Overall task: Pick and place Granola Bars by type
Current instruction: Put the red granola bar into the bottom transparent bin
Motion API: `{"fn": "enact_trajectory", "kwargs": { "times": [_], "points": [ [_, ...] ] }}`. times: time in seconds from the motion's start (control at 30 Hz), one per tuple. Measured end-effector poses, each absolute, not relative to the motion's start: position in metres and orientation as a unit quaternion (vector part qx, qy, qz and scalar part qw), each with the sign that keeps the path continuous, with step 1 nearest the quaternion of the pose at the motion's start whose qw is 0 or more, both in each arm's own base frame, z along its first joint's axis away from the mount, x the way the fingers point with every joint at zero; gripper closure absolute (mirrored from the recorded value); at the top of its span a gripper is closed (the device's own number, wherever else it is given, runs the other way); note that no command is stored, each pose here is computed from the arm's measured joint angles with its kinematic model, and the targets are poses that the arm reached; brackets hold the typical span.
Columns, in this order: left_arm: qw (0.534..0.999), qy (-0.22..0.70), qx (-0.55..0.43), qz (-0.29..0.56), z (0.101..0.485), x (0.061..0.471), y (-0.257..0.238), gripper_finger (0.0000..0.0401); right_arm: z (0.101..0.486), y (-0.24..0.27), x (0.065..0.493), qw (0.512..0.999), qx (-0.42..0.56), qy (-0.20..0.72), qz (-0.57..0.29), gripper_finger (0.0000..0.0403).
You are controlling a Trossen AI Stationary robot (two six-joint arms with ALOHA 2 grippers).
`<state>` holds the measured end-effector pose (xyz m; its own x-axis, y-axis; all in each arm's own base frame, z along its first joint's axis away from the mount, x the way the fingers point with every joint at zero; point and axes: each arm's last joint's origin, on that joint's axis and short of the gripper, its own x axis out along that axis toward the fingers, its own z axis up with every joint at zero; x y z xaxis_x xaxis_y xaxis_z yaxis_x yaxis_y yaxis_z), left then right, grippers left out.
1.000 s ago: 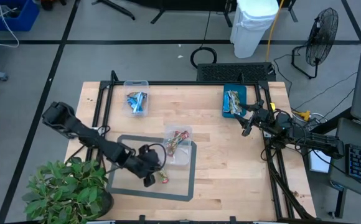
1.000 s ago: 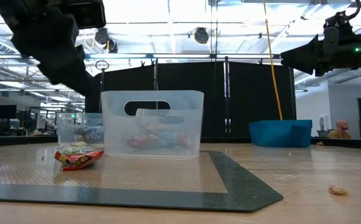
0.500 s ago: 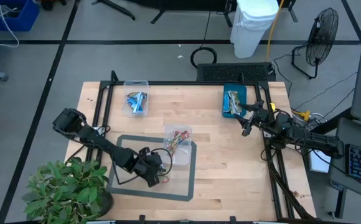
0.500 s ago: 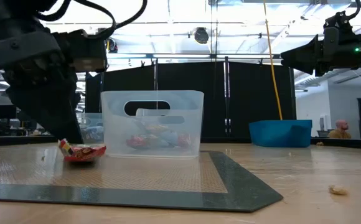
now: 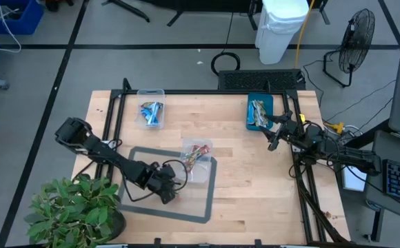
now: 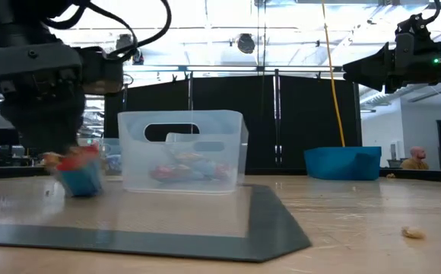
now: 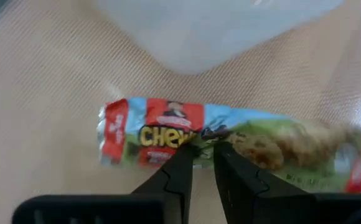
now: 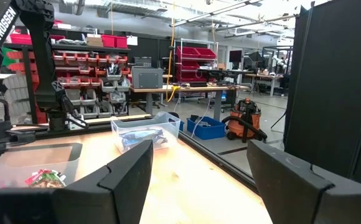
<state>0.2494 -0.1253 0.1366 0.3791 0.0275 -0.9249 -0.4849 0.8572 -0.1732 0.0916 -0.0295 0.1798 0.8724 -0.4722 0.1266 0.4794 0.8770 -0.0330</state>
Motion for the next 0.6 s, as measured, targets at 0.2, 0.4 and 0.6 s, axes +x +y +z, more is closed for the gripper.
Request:
{"fn": "enact_trajectory", "kwargs": {
  "times": [0.2, 0.4, 0.6],
  "points": [
    [0.769, 0.569, -0.222, 0.19, 0.141, 0.236, -0.12, 0.0327, 0.18, -0.029, 0.092, 0.967, -0.032, -0.058, -0.246, 0.0151],
    [0.738, 0.58, -0.243, 0.245, 0.153, 0.221, -0.112, 0.0327, 0.18, -0.029, 0.092, 0.967, -0.032, -0.057, -0.246, 0.0151],
    [0.712, 0.57, -0.28, 0.299, 0.163, 0.211, -0.106, 0.0327, 0.18, -0.029, 0.092, 0.967, -0.032, -0.057, -0.246, 0.0151]
  ]
}}
